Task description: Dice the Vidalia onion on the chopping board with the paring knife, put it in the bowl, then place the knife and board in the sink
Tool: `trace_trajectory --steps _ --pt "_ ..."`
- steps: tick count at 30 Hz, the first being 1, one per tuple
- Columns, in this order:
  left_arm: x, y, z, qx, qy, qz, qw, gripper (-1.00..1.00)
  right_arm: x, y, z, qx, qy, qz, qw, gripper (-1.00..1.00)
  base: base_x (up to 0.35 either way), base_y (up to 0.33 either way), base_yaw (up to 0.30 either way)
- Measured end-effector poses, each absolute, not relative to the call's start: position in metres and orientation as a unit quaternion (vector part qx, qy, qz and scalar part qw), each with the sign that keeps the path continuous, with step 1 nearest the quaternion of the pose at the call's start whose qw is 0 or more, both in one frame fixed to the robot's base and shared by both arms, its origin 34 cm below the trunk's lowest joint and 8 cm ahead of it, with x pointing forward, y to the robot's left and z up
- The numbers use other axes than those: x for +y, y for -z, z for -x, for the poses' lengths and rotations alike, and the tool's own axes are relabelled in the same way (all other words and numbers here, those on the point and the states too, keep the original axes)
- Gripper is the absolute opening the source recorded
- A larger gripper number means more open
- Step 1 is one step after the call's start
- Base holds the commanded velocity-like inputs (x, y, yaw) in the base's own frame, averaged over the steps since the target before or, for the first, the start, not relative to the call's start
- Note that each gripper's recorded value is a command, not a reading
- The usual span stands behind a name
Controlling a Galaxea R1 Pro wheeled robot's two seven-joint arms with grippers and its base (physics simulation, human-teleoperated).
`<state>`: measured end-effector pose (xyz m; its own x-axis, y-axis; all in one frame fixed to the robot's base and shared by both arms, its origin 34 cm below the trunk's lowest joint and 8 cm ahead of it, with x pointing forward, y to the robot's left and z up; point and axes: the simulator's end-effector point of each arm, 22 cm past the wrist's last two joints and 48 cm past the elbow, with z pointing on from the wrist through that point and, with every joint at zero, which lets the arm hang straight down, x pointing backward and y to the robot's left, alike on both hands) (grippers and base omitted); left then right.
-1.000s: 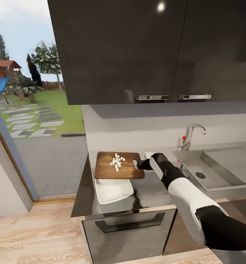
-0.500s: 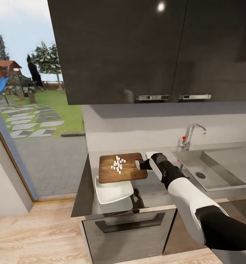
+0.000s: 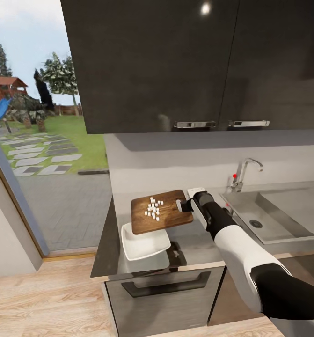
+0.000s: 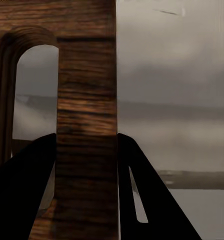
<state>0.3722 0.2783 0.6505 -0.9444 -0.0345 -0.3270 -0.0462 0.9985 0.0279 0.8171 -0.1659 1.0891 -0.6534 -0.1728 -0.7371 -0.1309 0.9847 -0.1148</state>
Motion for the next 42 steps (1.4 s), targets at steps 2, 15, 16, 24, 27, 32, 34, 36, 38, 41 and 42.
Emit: trace_trajectory --steps 2,15,16,24,27,32,34,36,38,41,42 --pt "0.278 -0.651 -0.372 0.986 -0.018 0.020 0.165 1.00 -0.166 -1.091 -0.816 0.910 0.026 0.084 0.406 -1.00 0.000 0.000 0.000" --pt "0.278 -0.651 -0.372 0.986 -0.018 0.020 0.165 1.00 -0.166 -1.093 -0.816 0.910 0.027 0.085 0.406 -1.00 0.000 0.000 0.000" --pt "0.278 -0.651 -0.372 0.986 -0.018 0.020 0.166 1.00 -0.166 -1.093 -0.816 0.910 0.027 0.085 0.406 -1.00 0.000 0.000 0.000" --pt "0.278 -0.651 -0.372 0.986 -0.018 0.020 0.166 1.00 -0.173 -1.096 -0.818 0.905 0.057 0.098 0.410 -1.00 0.000 0.000 0.000" --pt "0.278 -0.651 -0.372 0.986 -0.018 0.020 0.165 1.00 -0.173 -1.097 -0.818 0.904 0.062 0.100 0.410 -1.00 0.000 0.000 0.000" --pt "0.278 -0.651 -0.372 0.986 -0.018 0.020 0.165 1.00 -0.173 -1.097 -0.819 0.903 0.064 0.102 0.412 -1.00 0.000 0.000 0.000" --pt "0.278 -0.651 -0.372 0.986 -0.018 0.020 0.165 1.00 -0.173 -1.098 -0.819 0.903 0.065 0.103 0.412 -1.00 0.000 0.000 0.000" --pt "0.278 -0.651 -0.372 0.986 -0.018 0.020 0.165 1.00 -0.173 -1.098 -0.819 0.903 0.065 0.103 0.413 -1.00 0.000 0.000 0.000" --pt "0.278 -0.651 -0.372 0.986 -0.018 0.020 0.165 1.00 -0.172 -1.098 -0.819 0.902 0.066 0.106 0.413 -1.00 0.000 0.000 0.000" --pt "0.278 -0.651 -0.372 0.986 -0.018 0.020 0.165 1.00 -0.166 -1.100 -0.819 0.896 0.081 0.129 0.417 -1.00 0.000 0.000 0.000" --pt "0.278 -0.651 -0.372 0.986 -0.018 0.020 0.165 1.00 -0.163 -1.101 -0.820 0.894 0.086 0.135 0.419 -1.00 0.000 0.000 0.000"
